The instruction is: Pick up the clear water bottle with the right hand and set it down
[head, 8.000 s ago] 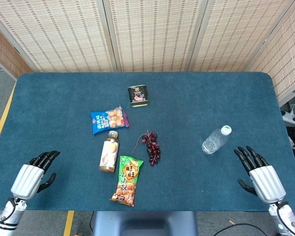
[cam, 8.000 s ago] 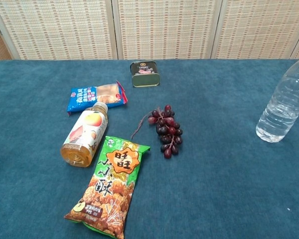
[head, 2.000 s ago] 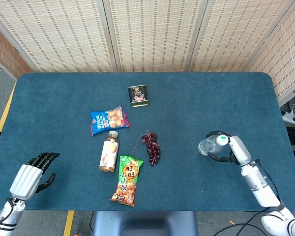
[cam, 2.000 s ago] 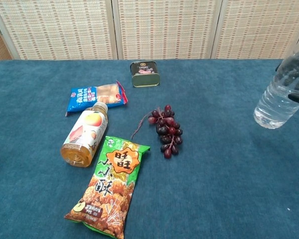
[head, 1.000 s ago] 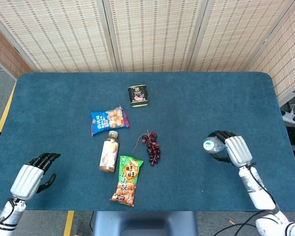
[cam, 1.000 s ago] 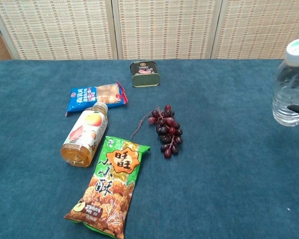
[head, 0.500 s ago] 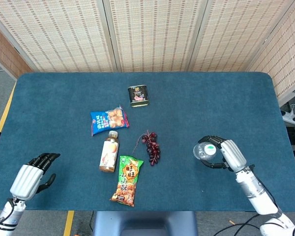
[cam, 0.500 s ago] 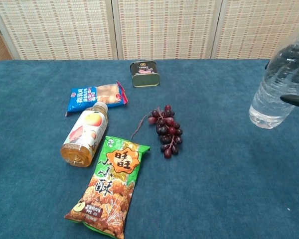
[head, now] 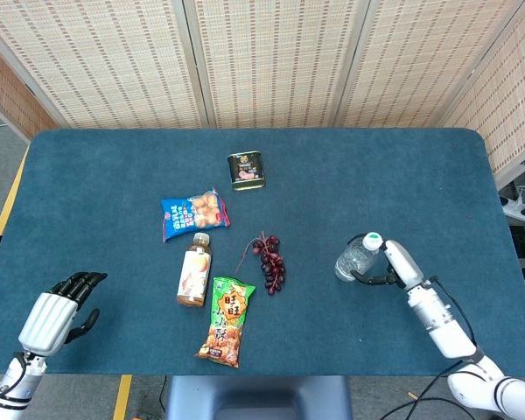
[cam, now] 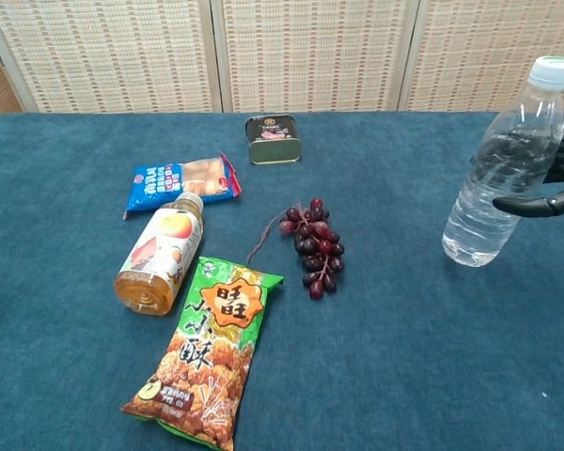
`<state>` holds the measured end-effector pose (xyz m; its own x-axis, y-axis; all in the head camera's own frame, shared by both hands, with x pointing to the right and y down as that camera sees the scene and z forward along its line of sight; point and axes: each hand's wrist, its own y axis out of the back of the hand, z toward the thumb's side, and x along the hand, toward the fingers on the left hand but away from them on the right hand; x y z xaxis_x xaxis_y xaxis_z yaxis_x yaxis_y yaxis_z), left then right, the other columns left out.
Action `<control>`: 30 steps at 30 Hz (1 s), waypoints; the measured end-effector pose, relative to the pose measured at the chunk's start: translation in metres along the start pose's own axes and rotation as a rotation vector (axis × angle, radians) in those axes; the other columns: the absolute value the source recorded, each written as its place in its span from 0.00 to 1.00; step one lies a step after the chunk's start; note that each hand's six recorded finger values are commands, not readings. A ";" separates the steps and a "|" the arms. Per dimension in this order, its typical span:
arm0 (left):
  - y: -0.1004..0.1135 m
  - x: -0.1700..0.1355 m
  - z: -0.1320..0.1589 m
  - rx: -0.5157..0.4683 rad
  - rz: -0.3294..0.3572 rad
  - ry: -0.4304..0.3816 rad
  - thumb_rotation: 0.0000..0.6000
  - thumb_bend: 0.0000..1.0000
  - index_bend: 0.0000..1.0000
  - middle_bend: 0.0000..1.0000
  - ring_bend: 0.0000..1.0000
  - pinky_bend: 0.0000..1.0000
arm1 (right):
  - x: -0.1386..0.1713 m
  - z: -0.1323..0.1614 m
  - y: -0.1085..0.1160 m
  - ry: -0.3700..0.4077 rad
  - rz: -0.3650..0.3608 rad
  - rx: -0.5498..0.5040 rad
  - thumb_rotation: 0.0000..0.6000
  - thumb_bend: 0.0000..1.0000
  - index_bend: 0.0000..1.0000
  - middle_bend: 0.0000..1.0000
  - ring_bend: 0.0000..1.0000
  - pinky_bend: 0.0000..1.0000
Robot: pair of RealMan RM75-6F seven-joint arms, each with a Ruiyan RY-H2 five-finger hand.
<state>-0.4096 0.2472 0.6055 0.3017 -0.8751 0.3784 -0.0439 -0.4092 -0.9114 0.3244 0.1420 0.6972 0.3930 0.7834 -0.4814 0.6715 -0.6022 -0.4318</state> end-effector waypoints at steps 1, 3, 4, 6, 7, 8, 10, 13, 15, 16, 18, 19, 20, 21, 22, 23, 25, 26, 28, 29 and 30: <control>0.000 0.000 0.000 0.000 0.001 -0.001 1.00 0.38 0.17 0.22 0.20 0.43 | -0.001 -0.001 -0.001 0.000 -0.003 0.008 1.00 0.55 0.81 0.71 0.53 0.46; 0.001 0.000 0.000 0.000 0.003 -0.002 1.00 0.38 0.17 0.22 0.21 0.43 | -0.002 -0.003 -0.001 0.000 -0.002 0.027 1.00 0.55 0.78 0.71 0.49 0.46; 0.001 0.000 0.000 0.001 0.004 -0.002 1.00 0.38 0.17 0.22 0.21 0.43 | -0.002 -0.004 -0.002 0.001 0.006 0.041 1.00 0.55 0.73 0.67 0.44 0.43; 0.001 0.000 0.001 0.001 0.003 -0.003 1.00 0.38 0.17 0.22 0.21 0.43 | -0.001 -0.005 -0.004 0.003 0.032 0.065 1.00 0.47 0.55 0.50 0.28 0.33; 0.000 0.000 0.001 0.002 0.001 -0.003 1.00 0.38 0.17 0.22 0.21 0.43 | 0.000 -0.006 -0.006 0.004 0.057 0.082 1.00 0.45 0.49 0.45 0.24 0.30; 0.000 0.000 0.001 0.002 0.000 -0.003 1.00 0.38 0.17 0.22 0.21 0.43 | 0.001 -0.007 -0.008 0.004 0.076 0.093 1.00 0.42 0.42 0.39 0.18 0.26; 0.000 0.000 0.001 0.004 -0.001 -0.003 1.00 0.38 0.17 0.22 0.21 0.43 | 0.002 -0.009 -0.008 0.003 0.102 0.106 1.00 0.41 0.35 0.32 0.11 0.22; 0.000 0.000 0.001 0.004 0.000 -0.004 1.00 0.38 0.17 0.22 0.21 0.43 | 0.002 -0.012 -0.004 0.002 0.106 0.128 1.00 0.40 0.29 0.25 0.05 0.17; 0.000 0.000 0.001 0.005 0.000 -0.004 1.00 0.38 0.17 0.22 0.21 0.43 | 0.003 -0.014 -0.003 0.003 0.103 0.139 1.00 0.39 0.23 0.21 0.02 0.14; 0.000 0.000 0.001 0.005 0.000 -0.003 1.00 0.38 0.17 0.22 0.21 0.43 | 0.004 -0.014 -0.002 0.003 0.105 0.145 1.00 0.39 0.20 0.20 0.01 0.13; 0.000 0.000 0.001 0.005 -0.001 -0.002 1.00 0.38 0.17 0.22 0.21 0.43 | 0.005 -0.016 -0.001 0.000 0.109 0.152 1.00 0.37 0.11 0.15 0.00 0.10; 0.000 0.000 0.001 0.005 -0.001 -0.002 1.00 0.38 0.17 0.22 0.21 0.43 | 0.006 -0.016 0.000 -0.001 0.110 0.161 1.00 0.35 0.08 0.13 0.00 0.09; 0.000 0.000 0.001 0.005 0.000 -0.003 1.00 0.38 0.17 0.22 0.21 0.43 | 0.006 -0.016 0.001 -0.001 0.110 0.166 1.00 0.34 0.05 0.11 0.00 0.09; 0.000 0.000 0.001 0.005 0.001 -0.003 1.00 0.38 0.17 0.22 0.21 0.43 | 0.007 -0.016 0.002 0.000 0.108 0.173 1.00 0.32 0.02 0.09 0.00 0.08; 0.000 0.000 0.001 0.005 0.001 -0.004 1.00 0.38 0.17 0.22 0.21 0.43 | 0.008 -0.016 0.003 0.002 0.104 0.184 1.00 0.31 0.01 0.08 0.00 0.08; 0.000 0.000 0.001 0.005 0.001 -0.004 1.00 0.38 0.17 0.22 0.21 0.43 | 0.009 -0.016 0.004 0.002 0.101 0.193 1.00 0.30 0.00 0.07 0.00 0.08; 0.001 0.000 0.001 0.005 0.002 -0.005 1.00 0.38 0.17 0.22 0.21 0.43 | 0.011 -0.018 0.009 -0.002 0.095 0.214 1.00 0.26 0.00 0.04 0.00 0.08; 0.001 -0.001 0.001 0.005 0.002 -0.005 1.00 0.38 0.17 0.22 0.21 0.43 | 0.012 -0.018 0.011 -0.006 0.093 0.219 1.00 0.25 0.00 0.03 0.00 0.08; 0.000 0.000 0.001 0.005 0.001 -0.004 1.00 0.38 0.17 0.22 0.21 0.43 | 0.015 -0.019 0.016 -0.012 0.085 0.234 1.00 0.23 0.00 0.01 0.00 0.07; 0.000 0.000 0.001 0.005 0.001 -0.004 1.00 0.38 0.17 0.22 0.21 0.43 | 0.016 -0.020 0.018 -0.014 0.082 0.242 1.00 0.22 0.00 0.00 0.00 0.07; 0.001 0.000 0.001 0.005 0.002 -0.004 1.00 0.38 0.17 0.22 0.21 0.43 | 0.017 -0.020 0.020 -0.016 0.078 0.252 1.00 0.21 0.00 0.00 0.00 0.07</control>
<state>-0.4087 0.2476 0.6047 0.3053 -0.8748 0.3762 -0.0398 -0.4065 -0.9128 0.3569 0.1464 0.6956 0.4261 0.7321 -0.5314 0.4615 -0.6812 -0.5684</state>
